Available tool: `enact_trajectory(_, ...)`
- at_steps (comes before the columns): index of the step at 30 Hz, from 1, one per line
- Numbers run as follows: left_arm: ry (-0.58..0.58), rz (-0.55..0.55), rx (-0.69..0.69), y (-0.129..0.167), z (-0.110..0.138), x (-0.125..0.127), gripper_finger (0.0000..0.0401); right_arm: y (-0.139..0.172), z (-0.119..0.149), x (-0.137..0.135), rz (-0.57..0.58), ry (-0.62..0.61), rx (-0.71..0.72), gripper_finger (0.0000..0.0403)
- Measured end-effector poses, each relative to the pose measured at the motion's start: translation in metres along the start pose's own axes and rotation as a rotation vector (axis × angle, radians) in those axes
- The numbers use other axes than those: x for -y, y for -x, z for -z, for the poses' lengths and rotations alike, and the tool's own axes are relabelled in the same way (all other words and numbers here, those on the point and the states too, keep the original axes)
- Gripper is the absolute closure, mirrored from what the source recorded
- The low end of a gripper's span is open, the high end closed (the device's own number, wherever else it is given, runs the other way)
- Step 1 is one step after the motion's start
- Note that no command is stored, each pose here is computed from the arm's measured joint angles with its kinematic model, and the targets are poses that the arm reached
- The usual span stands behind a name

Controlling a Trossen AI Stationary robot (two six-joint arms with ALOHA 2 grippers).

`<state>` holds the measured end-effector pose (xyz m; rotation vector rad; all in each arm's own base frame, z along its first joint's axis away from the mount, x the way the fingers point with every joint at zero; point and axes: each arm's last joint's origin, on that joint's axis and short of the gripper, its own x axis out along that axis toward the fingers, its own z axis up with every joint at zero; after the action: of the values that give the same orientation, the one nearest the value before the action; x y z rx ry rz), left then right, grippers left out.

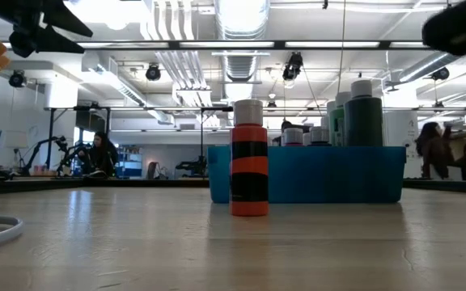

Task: Pick & Place Paint Supplies
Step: Put the yellow paint bottle into the blue bin

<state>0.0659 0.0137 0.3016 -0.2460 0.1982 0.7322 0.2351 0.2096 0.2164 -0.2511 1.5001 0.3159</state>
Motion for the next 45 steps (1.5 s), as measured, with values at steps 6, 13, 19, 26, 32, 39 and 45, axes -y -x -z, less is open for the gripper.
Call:
enact_trajectory(6,0.014,0.043,-0.02,0.0,0.001,0.001,0.0112,-0.016,0.016,0.004,-0.02,-0.047,-0.016,0.0174)
enact_trajectory(13,0.018,0.058,-0.031,0.0,0.001,0.002,0.0112,-0.04,0.029,0.009,-0.033,-0.042,0.011,0.0163)
enact_trajectory(19,0.035,0.058,-0.031,0.0,0.001,0.002,0.0112,-0.063,0.046,0.016,-0.012,-0.05,-0.036,0.015)
enact_trajectory(26,0.078,0.067,-0.037,0.0,0.001,0.002,0.0112,-0.076,0.052,0.018,-0.039,-0.087,-0.003,0.0171)
enact_trajectory(32,0.112,0.098,-0.056,0.0,0.001,0.003,0.0112,-0.076,0.052,0.019,-0.035,-0.132,0.001,0.0245)
enact_trajectory(39,0.182,0.158,-0.072,0.004,-0.007,0.004,0.0112,-0.063,0.045,0.014,-0.08,-0.125,0.038,0.0267)
enact_trajectory(45,0.256,0.231,-0.069,0.013,-0.039,0.012,0.0112,-0.037,0.041,0.015,-0.011,-0.127,0.075,0.0267)
